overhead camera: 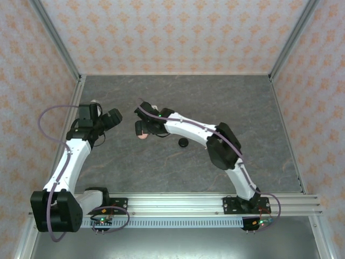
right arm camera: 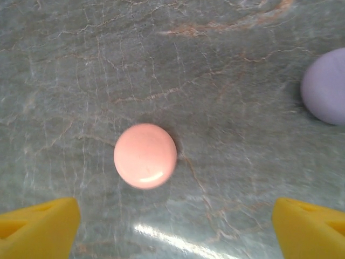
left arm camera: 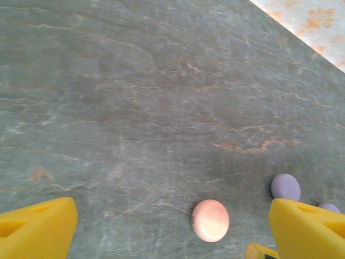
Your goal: Insert the wireless bluetooth earbuds into the charging case
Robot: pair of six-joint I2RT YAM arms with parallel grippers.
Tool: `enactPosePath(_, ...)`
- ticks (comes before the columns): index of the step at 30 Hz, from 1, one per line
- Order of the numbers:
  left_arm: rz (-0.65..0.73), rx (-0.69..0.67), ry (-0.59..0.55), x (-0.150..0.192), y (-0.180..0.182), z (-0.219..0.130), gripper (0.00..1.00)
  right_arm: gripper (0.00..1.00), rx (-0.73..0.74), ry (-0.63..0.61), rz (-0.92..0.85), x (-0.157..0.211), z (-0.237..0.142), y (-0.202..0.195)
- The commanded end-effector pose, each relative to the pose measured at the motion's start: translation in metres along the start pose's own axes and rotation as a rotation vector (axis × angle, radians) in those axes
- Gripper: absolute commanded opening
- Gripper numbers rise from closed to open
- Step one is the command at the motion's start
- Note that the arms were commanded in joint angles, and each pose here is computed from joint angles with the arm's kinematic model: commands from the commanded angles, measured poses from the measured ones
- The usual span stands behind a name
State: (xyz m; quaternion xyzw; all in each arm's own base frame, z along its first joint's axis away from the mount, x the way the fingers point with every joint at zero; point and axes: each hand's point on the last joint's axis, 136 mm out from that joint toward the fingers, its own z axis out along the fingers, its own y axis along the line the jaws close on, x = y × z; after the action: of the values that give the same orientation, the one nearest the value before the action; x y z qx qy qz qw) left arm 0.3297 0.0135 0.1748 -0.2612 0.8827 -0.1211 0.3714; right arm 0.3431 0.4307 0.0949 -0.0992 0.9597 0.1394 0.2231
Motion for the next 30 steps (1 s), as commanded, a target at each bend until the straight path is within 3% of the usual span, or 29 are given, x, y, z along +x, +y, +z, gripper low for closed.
enactPosePath(1,0.011,-0.036,0.054,0.019,0.016,-0.003,0.91,0.88,0.097,0.007,0.003,-0.002,0.011,-0.006)
enactPosePath(16,-0.005,-0.028,0.075,0.026,0.027,0.0,0.91,0.73,0.166,0.074,-0.077,0.015,0.066,0.009)
enactPosePath(30,-0.034,-0.017,0.083,0.028,0.025,0.0,0.92,0.57,0.2,0.142,-0.133,0.034,0.068,-0.002)
